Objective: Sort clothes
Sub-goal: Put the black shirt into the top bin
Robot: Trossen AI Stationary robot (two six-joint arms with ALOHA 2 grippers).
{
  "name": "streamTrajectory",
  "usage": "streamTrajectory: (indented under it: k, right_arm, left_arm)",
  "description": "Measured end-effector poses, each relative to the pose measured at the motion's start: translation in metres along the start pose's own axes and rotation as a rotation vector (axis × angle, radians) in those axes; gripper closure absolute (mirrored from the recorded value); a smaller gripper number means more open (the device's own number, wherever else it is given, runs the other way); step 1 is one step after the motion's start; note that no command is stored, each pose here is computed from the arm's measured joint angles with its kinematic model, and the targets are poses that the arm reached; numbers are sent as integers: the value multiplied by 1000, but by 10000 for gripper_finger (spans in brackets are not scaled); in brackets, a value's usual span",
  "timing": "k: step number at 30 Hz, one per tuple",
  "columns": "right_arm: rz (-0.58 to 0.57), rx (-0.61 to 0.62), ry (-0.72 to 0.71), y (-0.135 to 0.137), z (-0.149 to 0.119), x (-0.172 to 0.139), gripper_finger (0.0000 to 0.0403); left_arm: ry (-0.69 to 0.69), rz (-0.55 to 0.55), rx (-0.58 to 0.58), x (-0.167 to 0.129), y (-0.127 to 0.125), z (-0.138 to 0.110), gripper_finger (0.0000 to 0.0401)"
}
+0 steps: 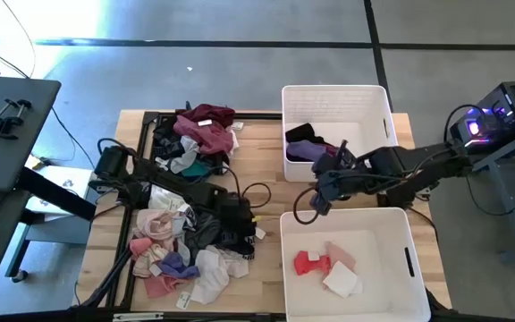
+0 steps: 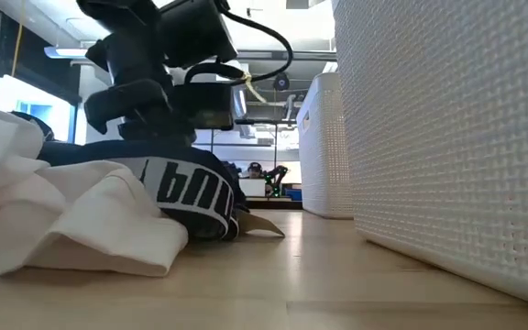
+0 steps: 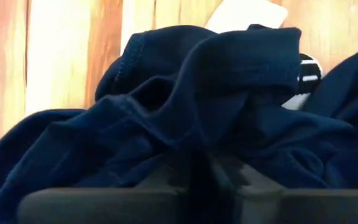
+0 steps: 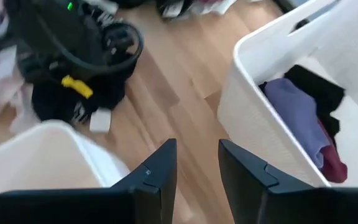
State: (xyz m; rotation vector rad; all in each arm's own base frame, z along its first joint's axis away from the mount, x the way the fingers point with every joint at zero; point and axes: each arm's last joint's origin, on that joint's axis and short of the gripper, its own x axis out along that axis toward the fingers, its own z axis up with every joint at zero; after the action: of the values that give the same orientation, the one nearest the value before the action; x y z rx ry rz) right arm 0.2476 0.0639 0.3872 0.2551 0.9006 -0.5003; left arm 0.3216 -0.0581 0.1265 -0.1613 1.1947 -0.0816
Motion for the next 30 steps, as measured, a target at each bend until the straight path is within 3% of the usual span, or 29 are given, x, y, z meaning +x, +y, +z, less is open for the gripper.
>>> streamTrajectory:
  k: [4,10,15,21,25,30]
  right_arm:
    - [-60,46,-75,2,-2,-3,297]
    - [-64,50,-122,11,-7,14,297]
    - [39,52,-200,22,-1,32,284]
    - [150,-19,-411,28,25,39,237]
    - [195,-69,-529,27,42,39,201]
    - [371,-119,-529,25,53,44,180]
  left_arm:
    - [-50,11,-34,-25,5,6,388]
    - [-331,30,-2,-95,6,31,396]
    - [-568,32,100,-153,5,42,399]
    - [-787,18,123,-198,2,49,400]
    - [-910,1,130,-213,-1,53,400]
    - [-1030,-16,136,-223,-3,59,400]
